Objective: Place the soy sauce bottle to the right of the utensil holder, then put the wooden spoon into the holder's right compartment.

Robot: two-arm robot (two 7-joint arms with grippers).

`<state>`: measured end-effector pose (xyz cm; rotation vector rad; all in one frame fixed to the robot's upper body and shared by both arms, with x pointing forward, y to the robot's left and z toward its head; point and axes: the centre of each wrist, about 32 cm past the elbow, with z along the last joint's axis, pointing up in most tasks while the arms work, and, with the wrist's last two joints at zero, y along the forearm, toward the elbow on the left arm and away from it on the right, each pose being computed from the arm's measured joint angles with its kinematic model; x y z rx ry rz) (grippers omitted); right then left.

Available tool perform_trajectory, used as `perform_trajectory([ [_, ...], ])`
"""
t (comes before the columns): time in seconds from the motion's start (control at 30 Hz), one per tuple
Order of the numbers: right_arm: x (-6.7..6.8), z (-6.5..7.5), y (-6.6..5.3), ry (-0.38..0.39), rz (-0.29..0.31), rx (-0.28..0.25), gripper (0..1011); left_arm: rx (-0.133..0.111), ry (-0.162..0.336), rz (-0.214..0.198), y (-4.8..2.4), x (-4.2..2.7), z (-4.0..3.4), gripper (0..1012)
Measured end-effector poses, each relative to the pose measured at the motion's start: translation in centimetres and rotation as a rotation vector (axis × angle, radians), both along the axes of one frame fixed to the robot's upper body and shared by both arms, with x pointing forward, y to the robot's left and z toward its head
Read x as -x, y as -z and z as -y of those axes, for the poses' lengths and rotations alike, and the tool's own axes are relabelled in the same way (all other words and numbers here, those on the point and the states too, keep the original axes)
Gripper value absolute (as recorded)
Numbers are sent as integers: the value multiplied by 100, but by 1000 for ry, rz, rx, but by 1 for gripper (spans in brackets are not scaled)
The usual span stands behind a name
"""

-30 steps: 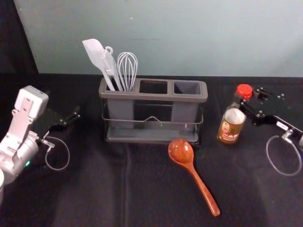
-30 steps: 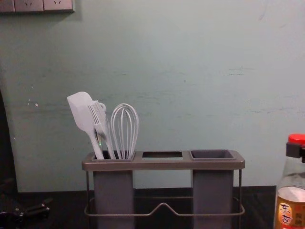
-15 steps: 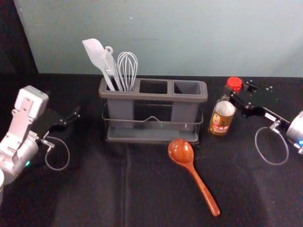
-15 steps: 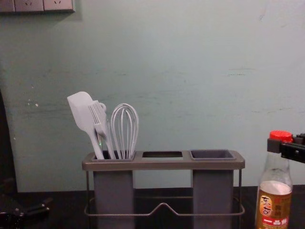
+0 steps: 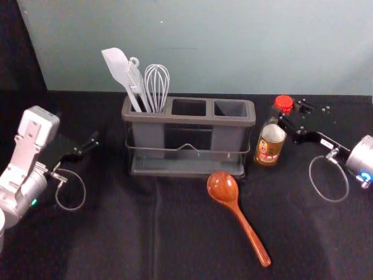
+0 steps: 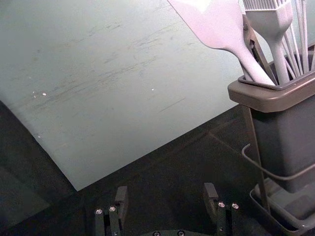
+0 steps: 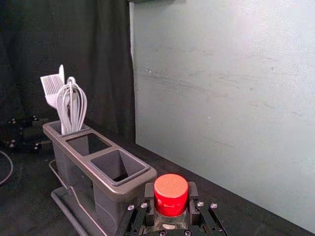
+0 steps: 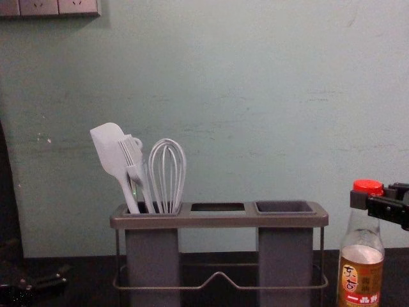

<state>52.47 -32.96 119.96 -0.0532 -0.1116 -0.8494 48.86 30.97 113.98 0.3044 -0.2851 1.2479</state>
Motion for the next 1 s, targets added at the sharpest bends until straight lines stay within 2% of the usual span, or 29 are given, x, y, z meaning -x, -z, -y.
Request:
perform_trajectory([
  [1.0, -27, 9, 87, 8, -20, 4, 381, 0, 0, 0, 0, 0, 0, 1005],
])
